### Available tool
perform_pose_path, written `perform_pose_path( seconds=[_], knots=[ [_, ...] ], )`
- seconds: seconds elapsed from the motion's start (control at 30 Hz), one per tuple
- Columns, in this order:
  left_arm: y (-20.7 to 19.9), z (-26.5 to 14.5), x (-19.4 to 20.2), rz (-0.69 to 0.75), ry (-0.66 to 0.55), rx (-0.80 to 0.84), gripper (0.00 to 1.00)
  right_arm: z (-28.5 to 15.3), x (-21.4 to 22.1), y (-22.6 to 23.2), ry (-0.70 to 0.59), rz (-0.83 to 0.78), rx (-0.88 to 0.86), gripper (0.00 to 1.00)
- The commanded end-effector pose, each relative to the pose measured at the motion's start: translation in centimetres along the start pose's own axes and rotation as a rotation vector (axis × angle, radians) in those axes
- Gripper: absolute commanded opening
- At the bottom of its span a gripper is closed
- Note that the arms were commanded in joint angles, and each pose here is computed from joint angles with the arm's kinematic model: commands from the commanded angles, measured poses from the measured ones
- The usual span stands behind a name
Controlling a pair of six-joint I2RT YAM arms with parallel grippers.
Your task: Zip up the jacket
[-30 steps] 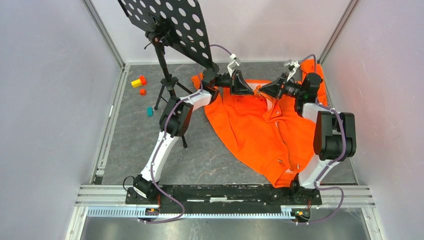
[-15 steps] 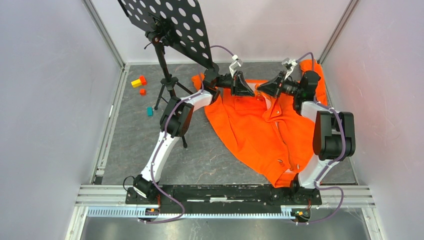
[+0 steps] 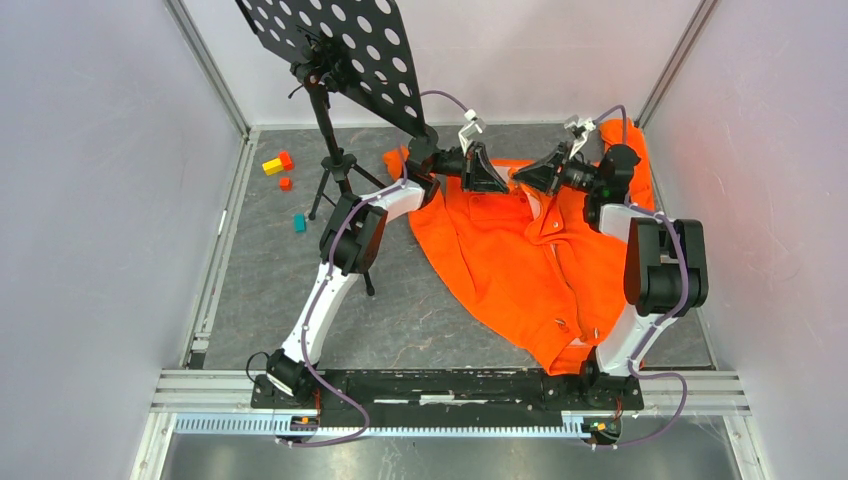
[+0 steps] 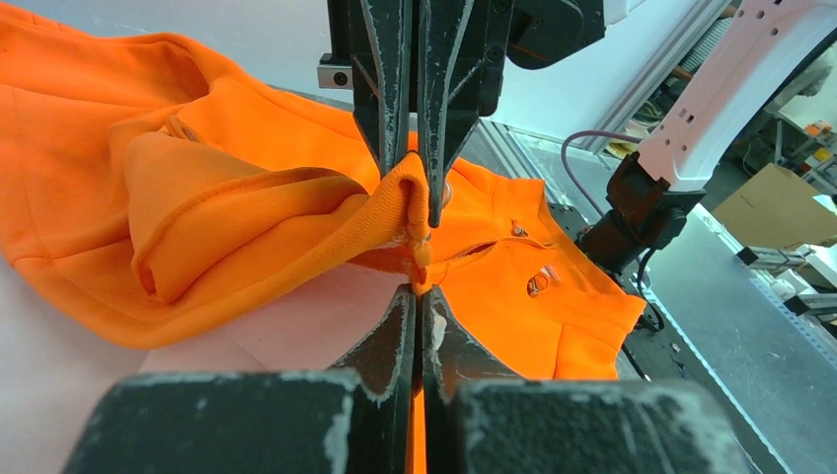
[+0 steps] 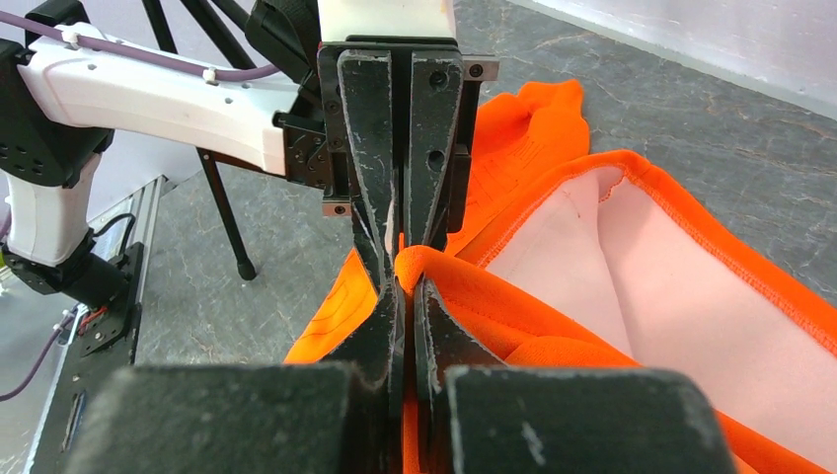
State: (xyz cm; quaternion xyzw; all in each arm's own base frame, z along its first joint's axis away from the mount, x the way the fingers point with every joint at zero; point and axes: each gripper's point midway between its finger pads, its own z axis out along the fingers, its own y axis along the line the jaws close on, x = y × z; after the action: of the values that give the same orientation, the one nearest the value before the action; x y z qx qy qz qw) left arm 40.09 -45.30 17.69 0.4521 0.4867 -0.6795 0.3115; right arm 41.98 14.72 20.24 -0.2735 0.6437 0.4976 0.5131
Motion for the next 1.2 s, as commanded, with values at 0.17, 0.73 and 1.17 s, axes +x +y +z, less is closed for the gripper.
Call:
perform_pose_path(
  seconds=[0.17, 0.73, 1.17],
  knots=[
    [-2.6, 1.9, -4.0, 0.024, -0.138, -0.042, 0.05, 1.8, -1.3, 1.8, -0.063, 0.000, -0.016, 0.00],
    [-1.3, -0.2, -4.3, 0.043, -0.207, -0.312, 0.53, 1.9, -3.6, 2.2, -0.187, 0.036, -0.001, 0.00],
    [-3.6, -4.0, -2.8, -0.373, -0.328, -0.655, 0.59, 1.5, -4.9, 0.0, -0.257, 0.061, 0.101, 0.00]
  ],
)
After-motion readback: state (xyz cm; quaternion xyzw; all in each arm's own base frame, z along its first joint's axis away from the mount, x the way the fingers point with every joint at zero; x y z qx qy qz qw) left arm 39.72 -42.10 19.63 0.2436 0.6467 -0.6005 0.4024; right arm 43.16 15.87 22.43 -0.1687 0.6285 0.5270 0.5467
